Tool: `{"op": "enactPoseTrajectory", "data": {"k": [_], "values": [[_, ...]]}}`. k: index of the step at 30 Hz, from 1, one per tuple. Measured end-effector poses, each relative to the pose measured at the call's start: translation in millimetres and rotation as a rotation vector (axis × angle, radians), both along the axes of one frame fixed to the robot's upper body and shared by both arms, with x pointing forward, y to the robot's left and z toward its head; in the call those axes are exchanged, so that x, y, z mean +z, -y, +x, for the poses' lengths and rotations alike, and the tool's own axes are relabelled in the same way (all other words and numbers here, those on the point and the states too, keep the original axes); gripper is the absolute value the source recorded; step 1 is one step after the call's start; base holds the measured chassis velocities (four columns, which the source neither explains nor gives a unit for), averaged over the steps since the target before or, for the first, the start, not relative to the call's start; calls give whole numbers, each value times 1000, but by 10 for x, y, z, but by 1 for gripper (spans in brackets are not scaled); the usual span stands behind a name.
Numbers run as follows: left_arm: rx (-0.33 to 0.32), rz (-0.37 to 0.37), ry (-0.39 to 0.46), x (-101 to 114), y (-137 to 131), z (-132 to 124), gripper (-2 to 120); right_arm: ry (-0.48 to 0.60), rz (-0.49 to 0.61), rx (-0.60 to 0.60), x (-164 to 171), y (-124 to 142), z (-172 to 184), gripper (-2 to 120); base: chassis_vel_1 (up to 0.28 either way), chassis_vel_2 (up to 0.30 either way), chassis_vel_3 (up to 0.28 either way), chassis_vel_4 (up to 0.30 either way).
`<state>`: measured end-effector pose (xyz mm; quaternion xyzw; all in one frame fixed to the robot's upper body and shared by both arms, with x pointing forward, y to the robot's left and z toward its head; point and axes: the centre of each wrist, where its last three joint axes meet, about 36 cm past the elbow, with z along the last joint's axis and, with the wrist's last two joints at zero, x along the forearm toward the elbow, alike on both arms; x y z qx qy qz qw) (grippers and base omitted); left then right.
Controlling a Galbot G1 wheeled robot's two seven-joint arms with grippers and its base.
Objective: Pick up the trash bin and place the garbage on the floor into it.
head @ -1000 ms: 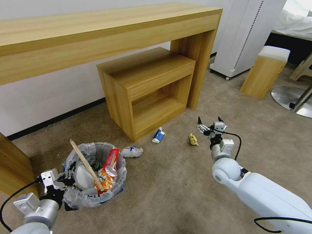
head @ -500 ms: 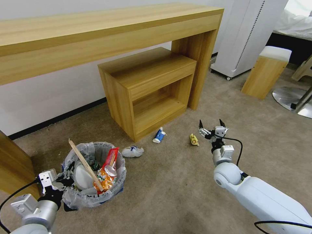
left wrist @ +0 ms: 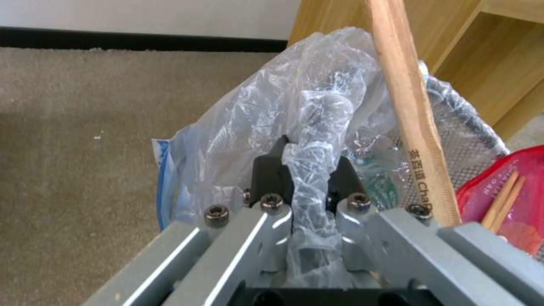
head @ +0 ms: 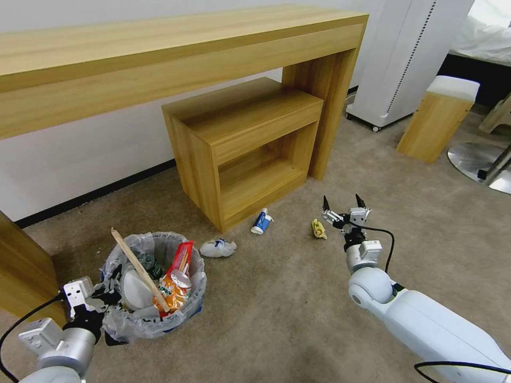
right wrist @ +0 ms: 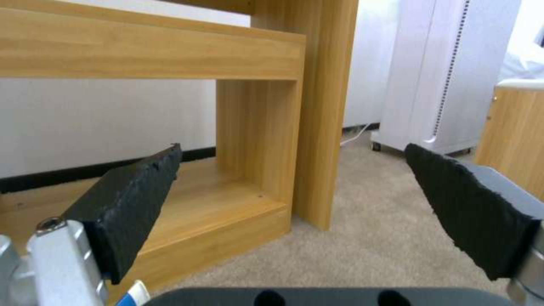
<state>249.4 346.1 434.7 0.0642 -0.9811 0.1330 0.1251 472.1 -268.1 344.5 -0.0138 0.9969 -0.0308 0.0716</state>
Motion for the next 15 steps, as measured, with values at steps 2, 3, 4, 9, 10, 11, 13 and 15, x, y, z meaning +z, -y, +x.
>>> {"op": "enactPoseTrajectory", "data": {"k": [2, 3, 4, 9, 10, 11, 13, 15], "values": [[0, -1, 1, 2, 3, 2, 3, -7, 5, 3, 1, -12, -1, 100, 0, 0, 0, 0], [0, -1, 2, 3, 4, 2, 3, -7, 4, 4, 2, -14, 0, 100, 0, 0, 0, 0], [0, -1, 2, 3, 4, 2, 3, -7, 4, 4, 2, -14, 0, 100, 0, 0, 0, 0], [-2, -1, 3, 10, 10, -2, 3, 1, -6, 15, 23, -33, 30, 100, 0, 0, 0, 0], [-2, -2, 3, 11, 12, -5, 3, 4, -9, 17, 28, -37, 35, 100, 0, 0, 0, 0], [-2, -2, 3, 11, 12, -5, 3, 4, -9, 17, 28, -37, 35, 100, 0, 0, 0, 0], [-3, -2, 5, 15, 16, -9, 3, 7, -8, 21, 38, -56, 36, 100, 0, 0, 0, 0], [-3, -2, 5, 16, 17, -11, 3, 7, -8, 24, 39, -64, 31, 100, 0, 0, 0, 0]]}}
